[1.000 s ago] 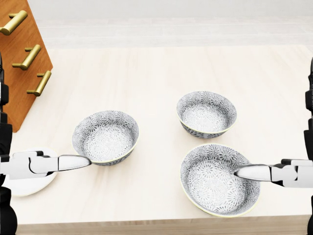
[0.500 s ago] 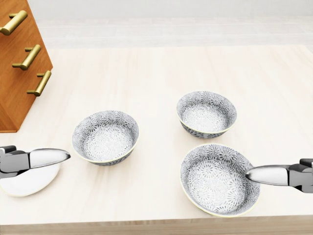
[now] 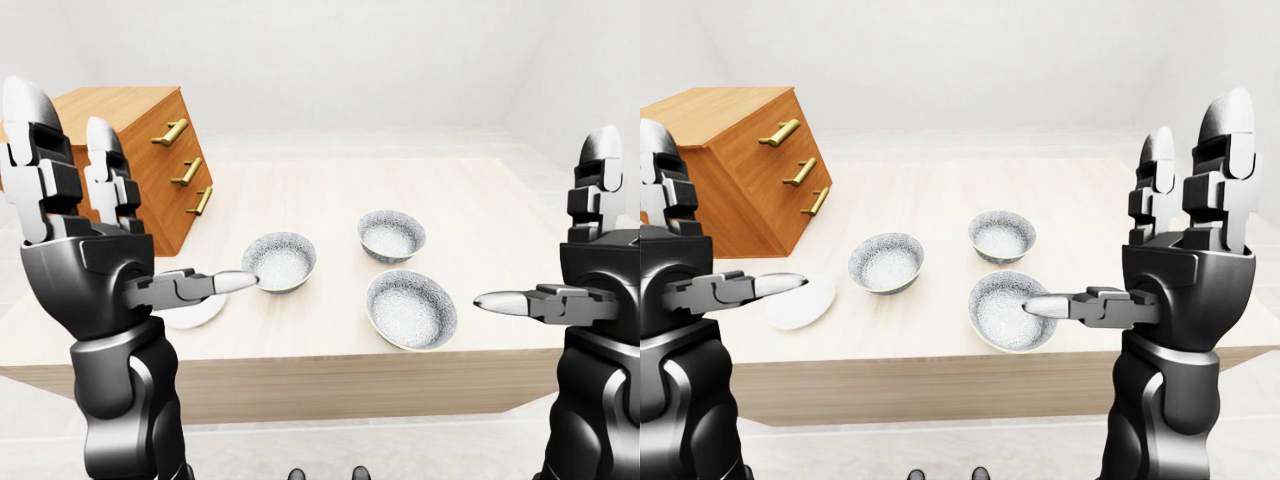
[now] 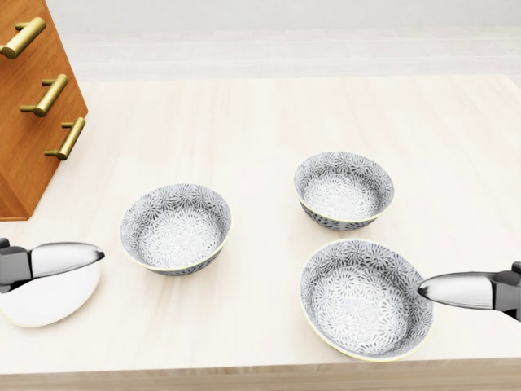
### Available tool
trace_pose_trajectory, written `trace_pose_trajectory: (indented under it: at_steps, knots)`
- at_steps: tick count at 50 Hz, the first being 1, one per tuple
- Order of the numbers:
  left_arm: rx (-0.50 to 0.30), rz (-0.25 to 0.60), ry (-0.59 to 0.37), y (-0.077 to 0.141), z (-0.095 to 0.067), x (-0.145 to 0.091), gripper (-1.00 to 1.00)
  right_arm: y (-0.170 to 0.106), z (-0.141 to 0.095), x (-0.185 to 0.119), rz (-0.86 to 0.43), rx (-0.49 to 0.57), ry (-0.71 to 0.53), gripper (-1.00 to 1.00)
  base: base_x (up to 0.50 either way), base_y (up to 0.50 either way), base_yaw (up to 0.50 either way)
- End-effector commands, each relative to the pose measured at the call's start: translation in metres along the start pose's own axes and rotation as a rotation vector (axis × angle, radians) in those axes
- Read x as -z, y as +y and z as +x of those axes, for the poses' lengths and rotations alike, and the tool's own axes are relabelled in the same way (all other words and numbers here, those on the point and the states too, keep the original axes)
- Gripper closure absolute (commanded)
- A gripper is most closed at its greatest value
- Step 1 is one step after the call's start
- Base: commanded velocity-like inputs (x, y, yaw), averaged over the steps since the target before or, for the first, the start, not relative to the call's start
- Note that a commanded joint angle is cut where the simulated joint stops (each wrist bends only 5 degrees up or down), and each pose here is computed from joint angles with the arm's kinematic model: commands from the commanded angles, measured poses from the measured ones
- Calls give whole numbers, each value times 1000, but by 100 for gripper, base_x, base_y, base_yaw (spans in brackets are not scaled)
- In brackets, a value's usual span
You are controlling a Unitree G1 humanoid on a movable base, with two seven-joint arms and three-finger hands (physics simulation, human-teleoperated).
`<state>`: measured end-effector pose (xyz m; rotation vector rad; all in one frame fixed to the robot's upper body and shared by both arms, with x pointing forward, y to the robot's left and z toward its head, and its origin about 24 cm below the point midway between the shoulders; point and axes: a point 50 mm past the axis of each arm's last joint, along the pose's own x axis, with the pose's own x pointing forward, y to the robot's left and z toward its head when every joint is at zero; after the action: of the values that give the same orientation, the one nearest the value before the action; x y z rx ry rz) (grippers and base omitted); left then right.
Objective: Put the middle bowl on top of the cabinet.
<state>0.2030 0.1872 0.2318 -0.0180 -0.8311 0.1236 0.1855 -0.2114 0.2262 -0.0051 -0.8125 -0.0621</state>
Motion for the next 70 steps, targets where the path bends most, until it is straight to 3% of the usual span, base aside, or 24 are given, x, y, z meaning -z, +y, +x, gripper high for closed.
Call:
trace_pose_trajectory:
  at_steps: [1,4,5,7,27,41,70]
  knots:
    - [25,0,-24,-4,0,-5,-100,-1,-1,3,0,-24,18,-100,0,0,0]
    - [25,23,-25,-4,1,-5,-100,-1,-1,-1,-24,-17,5,-100,8,27,0]
    - [27,16,-22,-4,1,-4,-100,-7,-2,-5,77,62,-35,-100,23,50,0]
    - [30,21,-20,-5,1,-4,-100,0,0,-5,-47,-20,-8,-100,24,50,0]
    - [58,56,-7,-8,1,0,-100,0,-3,6,-44,-26,41,-100,24,50,0]
    - [63,51,-92,-10,6,-16,-100,-1,-6,9,-60,-28,60,-100,20,50,0]
    - [62,51,-86,-9,4,-16,-100,-3,-11,23,-68,-16,137,-100,19,48,0]
